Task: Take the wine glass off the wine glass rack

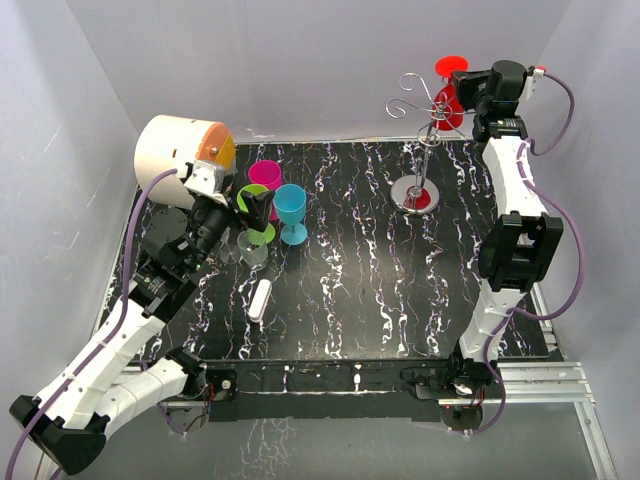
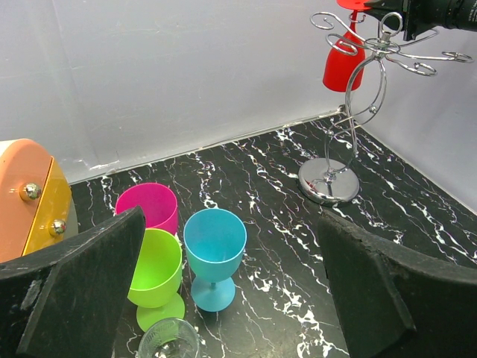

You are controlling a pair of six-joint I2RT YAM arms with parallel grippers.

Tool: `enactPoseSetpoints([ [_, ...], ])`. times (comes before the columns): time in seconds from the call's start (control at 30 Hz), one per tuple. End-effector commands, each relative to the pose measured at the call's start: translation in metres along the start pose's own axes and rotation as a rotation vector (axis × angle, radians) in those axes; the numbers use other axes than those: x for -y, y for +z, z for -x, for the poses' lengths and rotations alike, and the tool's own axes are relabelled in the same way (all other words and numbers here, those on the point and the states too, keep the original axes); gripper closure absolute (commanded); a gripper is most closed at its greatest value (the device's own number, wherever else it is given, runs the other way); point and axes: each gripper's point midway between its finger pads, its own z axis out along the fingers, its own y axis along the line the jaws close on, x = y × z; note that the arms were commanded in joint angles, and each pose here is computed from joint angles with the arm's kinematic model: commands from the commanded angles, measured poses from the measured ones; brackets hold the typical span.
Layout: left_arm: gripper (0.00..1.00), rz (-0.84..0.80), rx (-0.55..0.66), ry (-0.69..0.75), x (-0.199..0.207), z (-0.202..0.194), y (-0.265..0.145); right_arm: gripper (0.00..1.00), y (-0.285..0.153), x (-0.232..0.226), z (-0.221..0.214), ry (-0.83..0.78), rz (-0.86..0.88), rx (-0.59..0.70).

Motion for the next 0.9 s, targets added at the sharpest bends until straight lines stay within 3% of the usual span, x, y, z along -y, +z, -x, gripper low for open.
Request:
enactPoseSetpoints([
  [0.0,0.01,0.001,0.052,-0.002,0.001,0.016,-0.003,1.0,-0.009,-0.043,0.03,0.0,0.095,0.1],
  [0.87,0.01,-0.009,0.053,-0.006,0.003,0.017,-0.003,1.0,-0.049,-0.05,0.035,-0.043,0.081,0.1],
])
